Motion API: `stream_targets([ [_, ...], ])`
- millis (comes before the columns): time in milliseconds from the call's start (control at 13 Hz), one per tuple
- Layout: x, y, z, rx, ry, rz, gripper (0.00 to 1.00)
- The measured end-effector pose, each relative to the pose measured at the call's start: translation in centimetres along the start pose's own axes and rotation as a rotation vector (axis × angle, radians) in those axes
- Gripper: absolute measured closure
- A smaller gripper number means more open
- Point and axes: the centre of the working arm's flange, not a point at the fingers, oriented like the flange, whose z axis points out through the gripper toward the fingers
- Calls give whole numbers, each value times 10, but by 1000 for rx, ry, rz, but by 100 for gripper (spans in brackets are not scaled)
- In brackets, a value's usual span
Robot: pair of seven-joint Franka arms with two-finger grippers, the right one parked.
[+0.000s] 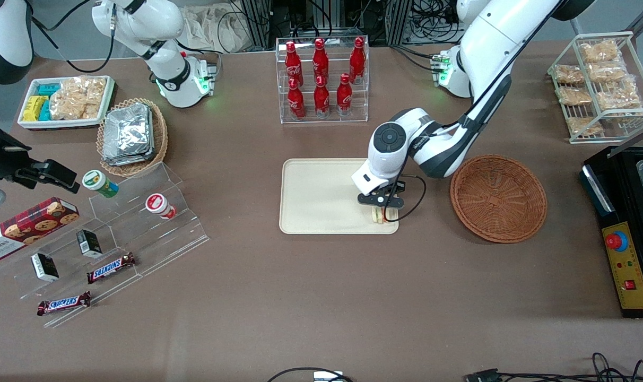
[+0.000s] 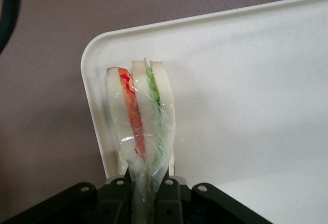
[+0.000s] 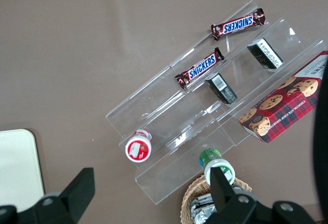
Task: Place sandwich from basket to tray
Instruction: 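Open the left gripper to release the sandwich onto the tray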
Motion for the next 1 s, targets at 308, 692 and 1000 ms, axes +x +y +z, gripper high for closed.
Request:
stream_targets([
  [308, 1, -2, 0, 1, 0, -45, 66],
  [692, 7, -14, -37, 45, -40, -110, 13],
  [1000, 8, -21, -161, 7, -102, -196, 0],
])
